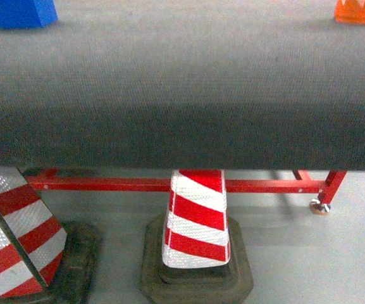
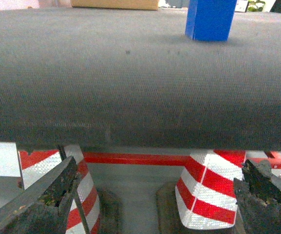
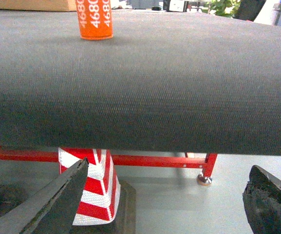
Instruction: Sort blue parts and orange caps into right shelf containers
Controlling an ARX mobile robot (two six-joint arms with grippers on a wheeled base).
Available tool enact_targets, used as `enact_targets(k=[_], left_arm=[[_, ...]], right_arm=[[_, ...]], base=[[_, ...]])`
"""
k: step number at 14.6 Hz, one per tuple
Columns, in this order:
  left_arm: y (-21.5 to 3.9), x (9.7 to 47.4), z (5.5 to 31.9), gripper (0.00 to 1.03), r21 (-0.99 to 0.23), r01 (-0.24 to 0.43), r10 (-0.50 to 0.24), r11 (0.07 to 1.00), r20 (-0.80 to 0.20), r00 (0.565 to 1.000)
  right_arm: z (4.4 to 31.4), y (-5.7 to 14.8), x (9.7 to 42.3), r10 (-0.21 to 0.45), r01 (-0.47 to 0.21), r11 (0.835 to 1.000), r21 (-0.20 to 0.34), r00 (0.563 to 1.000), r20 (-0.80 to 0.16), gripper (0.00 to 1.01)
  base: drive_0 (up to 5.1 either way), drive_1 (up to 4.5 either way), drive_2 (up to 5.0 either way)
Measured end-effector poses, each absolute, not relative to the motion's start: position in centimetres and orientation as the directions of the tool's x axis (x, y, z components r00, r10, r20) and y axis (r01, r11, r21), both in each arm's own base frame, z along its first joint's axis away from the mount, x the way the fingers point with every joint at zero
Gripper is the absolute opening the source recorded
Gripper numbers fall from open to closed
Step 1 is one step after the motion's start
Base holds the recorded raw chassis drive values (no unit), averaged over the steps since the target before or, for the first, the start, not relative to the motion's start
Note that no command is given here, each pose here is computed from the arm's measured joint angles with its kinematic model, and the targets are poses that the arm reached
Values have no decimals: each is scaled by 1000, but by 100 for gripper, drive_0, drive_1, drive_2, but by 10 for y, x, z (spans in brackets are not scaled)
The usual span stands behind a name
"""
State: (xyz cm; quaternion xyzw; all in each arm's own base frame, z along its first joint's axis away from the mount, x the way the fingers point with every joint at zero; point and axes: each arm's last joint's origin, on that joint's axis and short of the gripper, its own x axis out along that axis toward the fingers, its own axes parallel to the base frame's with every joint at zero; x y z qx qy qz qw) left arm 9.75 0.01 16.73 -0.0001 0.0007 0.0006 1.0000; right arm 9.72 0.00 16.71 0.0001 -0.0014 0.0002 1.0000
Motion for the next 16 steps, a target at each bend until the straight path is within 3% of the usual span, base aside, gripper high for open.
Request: enact_targets(k=[16], left_arm=[[0, 97, 168, 98, 0, -1, 1, 1000, 4, 1000]], right_arm=[[167, 0, 97, 0, 0, 1000, 3, 1000, 2, 98]], base=[[0, 0, 0]])
